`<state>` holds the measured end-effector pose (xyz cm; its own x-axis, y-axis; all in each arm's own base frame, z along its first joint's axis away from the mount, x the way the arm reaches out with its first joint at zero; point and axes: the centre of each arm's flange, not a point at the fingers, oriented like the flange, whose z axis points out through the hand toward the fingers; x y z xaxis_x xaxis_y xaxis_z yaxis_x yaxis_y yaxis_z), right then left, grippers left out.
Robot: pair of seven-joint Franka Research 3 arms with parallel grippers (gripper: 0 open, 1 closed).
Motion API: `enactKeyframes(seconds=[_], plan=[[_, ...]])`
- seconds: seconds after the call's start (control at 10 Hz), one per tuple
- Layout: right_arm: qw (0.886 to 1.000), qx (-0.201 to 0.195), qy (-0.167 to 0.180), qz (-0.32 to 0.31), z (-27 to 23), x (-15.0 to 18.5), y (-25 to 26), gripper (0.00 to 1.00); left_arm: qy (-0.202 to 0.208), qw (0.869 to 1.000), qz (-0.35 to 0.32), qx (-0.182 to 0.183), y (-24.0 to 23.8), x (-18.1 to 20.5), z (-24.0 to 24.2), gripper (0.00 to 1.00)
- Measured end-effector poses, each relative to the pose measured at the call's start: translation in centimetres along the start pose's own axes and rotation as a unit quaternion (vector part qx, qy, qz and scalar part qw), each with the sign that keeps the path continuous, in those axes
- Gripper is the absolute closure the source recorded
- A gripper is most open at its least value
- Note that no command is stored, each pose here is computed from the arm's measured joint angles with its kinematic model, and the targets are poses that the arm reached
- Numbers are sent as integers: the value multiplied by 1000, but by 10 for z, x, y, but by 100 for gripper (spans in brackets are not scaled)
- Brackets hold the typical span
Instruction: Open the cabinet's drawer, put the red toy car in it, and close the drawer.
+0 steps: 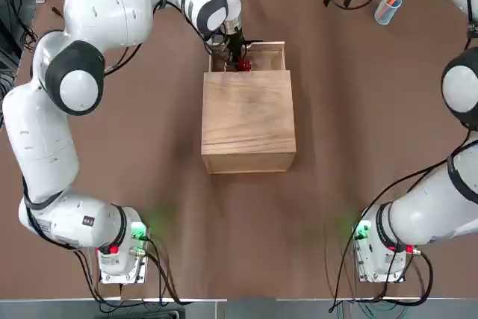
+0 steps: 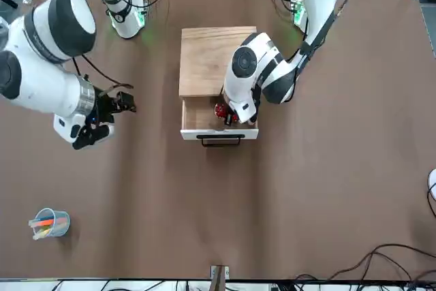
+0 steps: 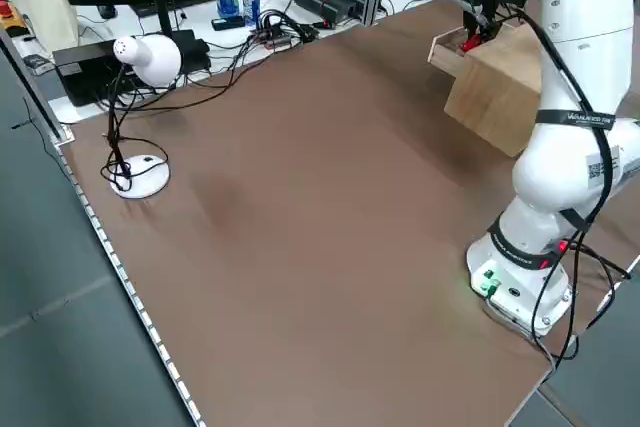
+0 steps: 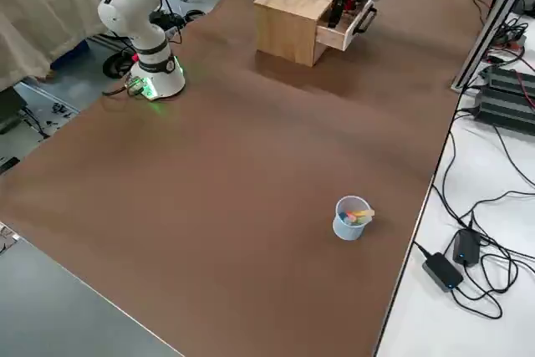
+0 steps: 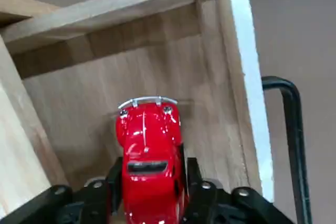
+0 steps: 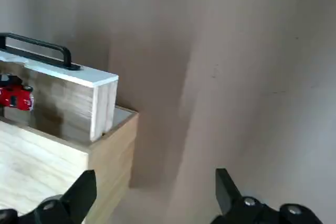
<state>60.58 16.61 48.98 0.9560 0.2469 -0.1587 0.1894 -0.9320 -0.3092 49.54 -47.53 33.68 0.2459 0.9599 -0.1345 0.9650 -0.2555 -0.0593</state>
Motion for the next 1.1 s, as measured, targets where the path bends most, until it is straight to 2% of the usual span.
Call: enactKeyframes(seconds=[0.2,0.4,0.6,0.7,0.8,1.1], plan=[[1000,10,-8,4,13,7,2,0,-1,1000,0,-2,1,0,-2,32],[1000,11,-7,4,14,8,2,0,-3,1000,0,-8,2,-2,-9,29],[1000,14,6,4,11,10,1,0,11,1000,1,-24,0,-1,-42,24],[1000,15,14,4,10,12,1,0,20,999,0,-37,-3,2,-68,10],[1000,19,23,5,10,15,0,0,28,998,2,-54,-5,10,-95,1],[996,70,48,15,32,36,-10,3,59,995,40,-69,0,59,-149,4]])
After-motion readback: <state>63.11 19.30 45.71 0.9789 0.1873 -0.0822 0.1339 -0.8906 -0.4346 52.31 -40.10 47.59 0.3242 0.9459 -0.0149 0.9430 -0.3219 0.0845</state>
